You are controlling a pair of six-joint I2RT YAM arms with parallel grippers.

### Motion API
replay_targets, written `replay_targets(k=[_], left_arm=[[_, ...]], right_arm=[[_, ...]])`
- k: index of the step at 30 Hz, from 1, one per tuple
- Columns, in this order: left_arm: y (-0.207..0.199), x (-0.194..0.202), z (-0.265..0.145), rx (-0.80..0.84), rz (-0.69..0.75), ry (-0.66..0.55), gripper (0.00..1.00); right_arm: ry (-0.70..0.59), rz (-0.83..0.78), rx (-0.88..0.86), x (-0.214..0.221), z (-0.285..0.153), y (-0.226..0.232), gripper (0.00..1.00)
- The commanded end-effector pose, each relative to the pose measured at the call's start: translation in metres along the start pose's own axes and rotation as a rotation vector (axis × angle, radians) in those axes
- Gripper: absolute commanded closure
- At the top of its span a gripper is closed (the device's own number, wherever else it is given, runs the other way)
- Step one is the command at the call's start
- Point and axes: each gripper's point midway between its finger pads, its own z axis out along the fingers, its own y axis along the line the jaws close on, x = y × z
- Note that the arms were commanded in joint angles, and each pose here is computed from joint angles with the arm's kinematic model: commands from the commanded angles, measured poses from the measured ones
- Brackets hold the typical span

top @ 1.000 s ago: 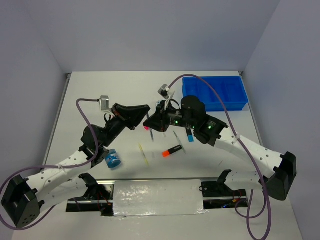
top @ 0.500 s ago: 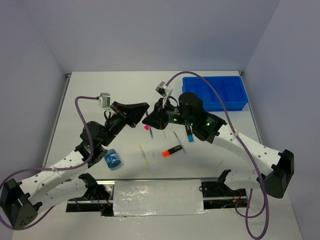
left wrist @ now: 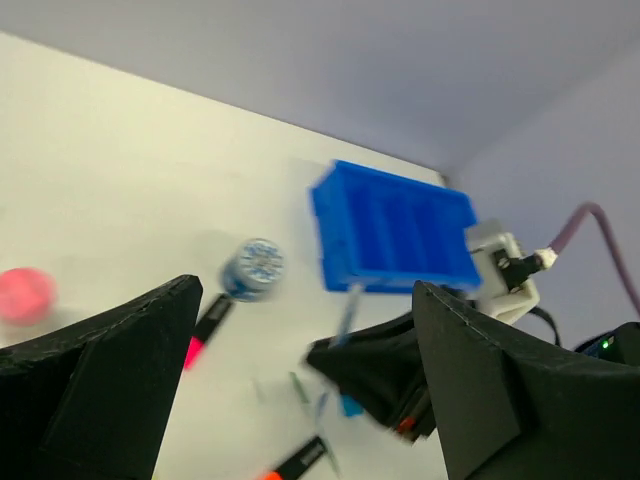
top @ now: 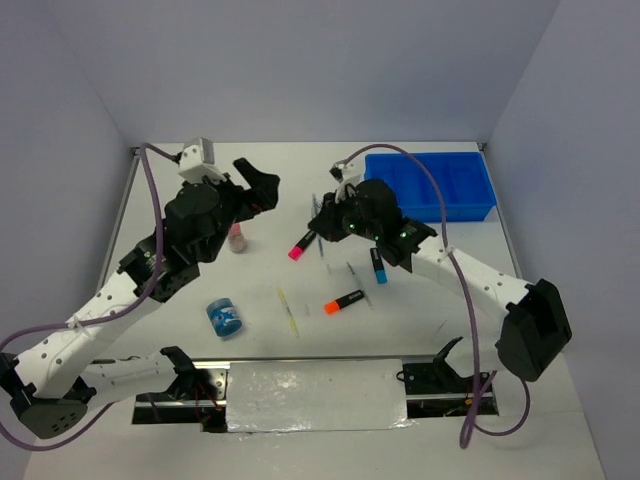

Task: Sort the stationery into containers
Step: Place the pen in the storage box.

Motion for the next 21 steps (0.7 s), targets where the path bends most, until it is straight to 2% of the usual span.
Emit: replay_targets(k=[1,2,3,5,8,9,10,11,13,15,16,21], left_arm=[[0.065,-0.006,-0.017,-0.302,0.053,-0.010,0.01],[0.069,-0.002,-0.019,-0.307,0.067,0.005,0.01],[0.076,0.010,-0.022,-0.310,0.088,0.044,0.01],[0.083,0.026,-0.025,-0.299,0.122,0.095,0.01],[0.092,0.064,-0.029,-0.242,0.162,0.192,0.01],[0.100,0.078,-0.031,-0.242,0.175,0.223,0.01],[0.101,0.086,-0.033,-0.224,0.178,0.254,0.01],[0.103,0.092,-0.035,-0.222,0.181,0.271,0.01],[0.108,0.106,-0.039,-0.207,0.192,0.314,0.01],[0.111,0.110,-0.042,-0.199,0.206,0.331,0.01],[0.113,0.112,-0.043,-0.201,0.215,0.336,0.01],[0.115,0.112,-0.045,-0.187,0.254,0.341,0.01]], right_arm=[[0.043,0.088,0.278,-0.003,-0.010,-0.083,1.00],[0.028,0.092,0.367,-0.020,-0.012,-0.113,1.00],[0.072,0.112,0.453,-0.015,-0.020,-0.133,1.00],[0.070,0.133,0.598,-0.033,-0.028,-0.183,1.00],[0.057,0.153,0.724,-0.059,-0.025,-0.231,1.00],[0.087,0.173,0.777,-0.058,-0.032,-0.250,1.00],[0.154,0.189,0.837,-0.040,-0.023,-0.276,1.00],[0.112,0.179,0.852,-0.068,-0.019,-0.285,1.00],[0.207,0.210,0.922,-0.045,-0.014,-0.322,1.00],[0.203,0.209,0.968,-0.060,-0.017,-0.342,1.00],[0.251,0.213,0.975,-0.045,-0.009,-0.355,1.00],[0.230,0.180,0.989,-0.055,-0.008,-0.370,1.00]])
